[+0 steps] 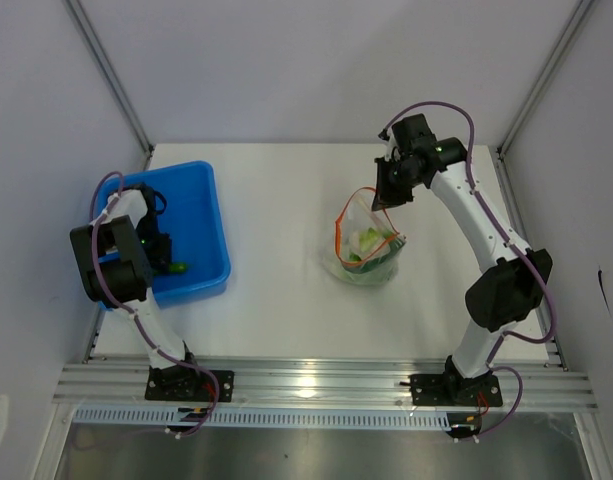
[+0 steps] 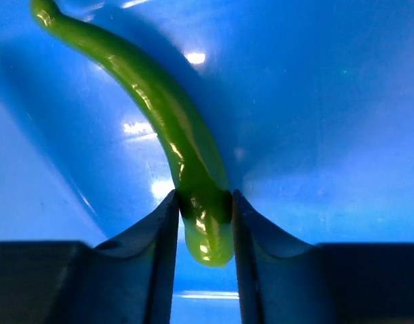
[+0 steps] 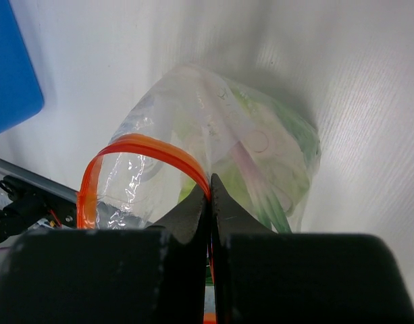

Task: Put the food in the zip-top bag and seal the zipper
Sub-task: Pick up the fake vegetable from the bin, then place the fake vegetable in the zipper food storage bag.

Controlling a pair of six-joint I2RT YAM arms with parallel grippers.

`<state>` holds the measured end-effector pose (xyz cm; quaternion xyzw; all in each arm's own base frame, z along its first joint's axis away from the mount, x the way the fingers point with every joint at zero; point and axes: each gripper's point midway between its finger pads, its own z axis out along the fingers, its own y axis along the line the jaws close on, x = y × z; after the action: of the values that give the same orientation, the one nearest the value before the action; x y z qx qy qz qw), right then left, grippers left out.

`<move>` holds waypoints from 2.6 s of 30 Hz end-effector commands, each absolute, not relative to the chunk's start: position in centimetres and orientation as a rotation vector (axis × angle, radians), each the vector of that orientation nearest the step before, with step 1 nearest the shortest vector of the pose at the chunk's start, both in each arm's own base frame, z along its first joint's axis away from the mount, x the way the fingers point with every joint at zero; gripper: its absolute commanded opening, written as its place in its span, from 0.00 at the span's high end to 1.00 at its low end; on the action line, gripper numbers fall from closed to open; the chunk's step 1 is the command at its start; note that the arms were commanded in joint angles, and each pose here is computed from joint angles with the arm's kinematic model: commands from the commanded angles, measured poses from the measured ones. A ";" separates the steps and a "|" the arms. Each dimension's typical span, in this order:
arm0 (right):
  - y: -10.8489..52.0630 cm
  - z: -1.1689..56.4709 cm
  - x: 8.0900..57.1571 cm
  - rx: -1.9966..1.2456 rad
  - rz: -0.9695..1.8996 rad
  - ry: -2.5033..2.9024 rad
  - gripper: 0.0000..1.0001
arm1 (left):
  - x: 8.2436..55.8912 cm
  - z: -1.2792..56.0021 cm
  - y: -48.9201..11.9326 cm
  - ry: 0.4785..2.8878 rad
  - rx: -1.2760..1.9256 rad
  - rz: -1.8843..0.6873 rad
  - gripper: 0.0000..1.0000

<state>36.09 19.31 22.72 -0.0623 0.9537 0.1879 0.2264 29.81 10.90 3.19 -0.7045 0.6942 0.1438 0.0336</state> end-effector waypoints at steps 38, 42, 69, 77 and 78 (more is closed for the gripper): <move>20.6 25.9 34.6 -0.173 0.630 2.515 1.00 | 35.1 33.9 -23.2 2.212 -0.196 -1.169 1.00; 20.2 27.4 34.4 -0.166 0.634 2.493 1.00 | 31.4 37.8 -30.9 2.089 0.262 -1.472 0.99; 19.0 29.5 33.1 -0.027 0.649 2.377 1.00 | 20.7 34.9 -34.1 2.401 0.499 -1.811 0.99; 19.4 30.4 32.1 -0.049 0.674 2.347 1.00 | 18.0 32.8 -33.3 2.610 0.447 -1.844 0.99; 19.4 30.4 32.0 -0.055 0.678 2.347 1.00 | 18.0 32.2 -33.4 2.645 0.430 -1.848 0.99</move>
<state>32.01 18.60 26.85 -0.0122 0.9298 0.2263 0.2901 20.60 -33.95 32.35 0.1346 0.8112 -0.5691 0.0017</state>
